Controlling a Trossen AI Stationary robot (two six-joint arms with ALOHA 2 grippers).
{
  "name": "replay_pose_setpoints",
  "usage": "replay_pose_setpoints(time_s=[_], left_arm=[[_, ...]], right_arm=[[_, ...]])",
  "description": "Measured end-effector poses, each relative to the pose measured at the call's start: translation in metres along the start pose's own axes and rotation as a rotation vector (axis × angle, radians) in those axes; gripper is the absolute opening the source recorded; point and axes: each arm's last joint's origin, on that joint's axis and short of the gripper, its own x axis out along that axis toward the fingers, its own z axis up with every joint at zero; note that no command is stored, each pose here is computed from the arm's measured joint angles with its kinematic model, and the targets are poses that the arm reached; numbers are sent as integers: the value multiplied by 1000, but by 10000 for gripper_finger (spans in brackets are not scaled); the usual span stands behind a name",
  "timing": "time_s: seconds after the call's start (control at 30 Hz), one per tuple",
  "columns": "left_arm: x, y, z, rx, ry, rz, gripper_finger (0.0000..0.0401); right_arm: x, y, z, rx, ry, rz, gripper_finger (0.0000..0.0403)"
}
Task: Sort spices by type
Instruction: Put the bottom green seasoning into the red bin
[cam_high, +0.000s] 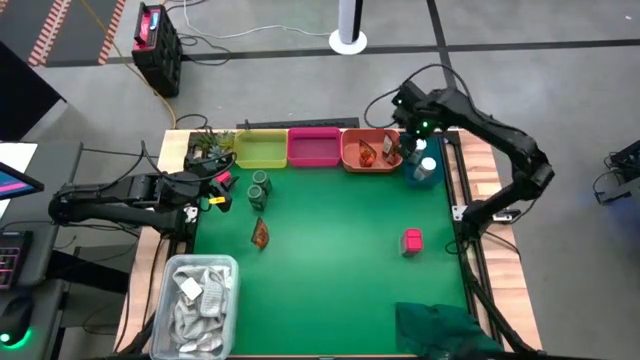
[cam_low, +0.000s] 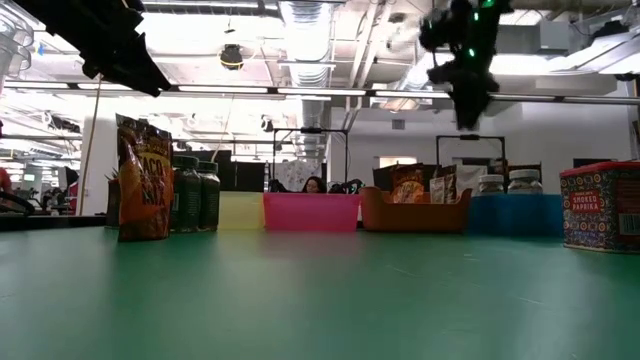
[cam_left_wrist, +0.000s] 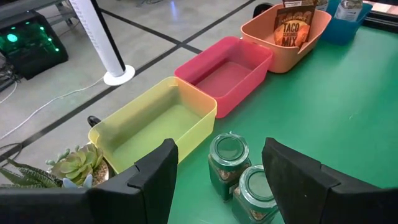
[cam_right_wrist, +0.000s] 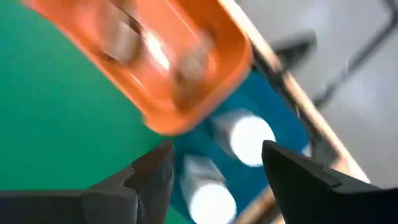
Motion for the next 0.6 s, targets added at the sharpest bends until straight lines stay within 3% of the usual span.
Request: replay_pose_setpoints(time_s=[0.2,0.33,0.47,0.6], left_arm=[[1,-1,0,-19,5,1,224],[10,-9,-2,-38,46,10,224],[27,-22,-4,-12,109,38,224],[43,-40,-2,44,193,-85,224]], right_arm=[[-16,56,3,-159,-328,94,266],[3,96,-2,-252,-521,225,266],[22,126,-6,-286,-661,282,265],[27,143,-5,-320,-711,308,265]])
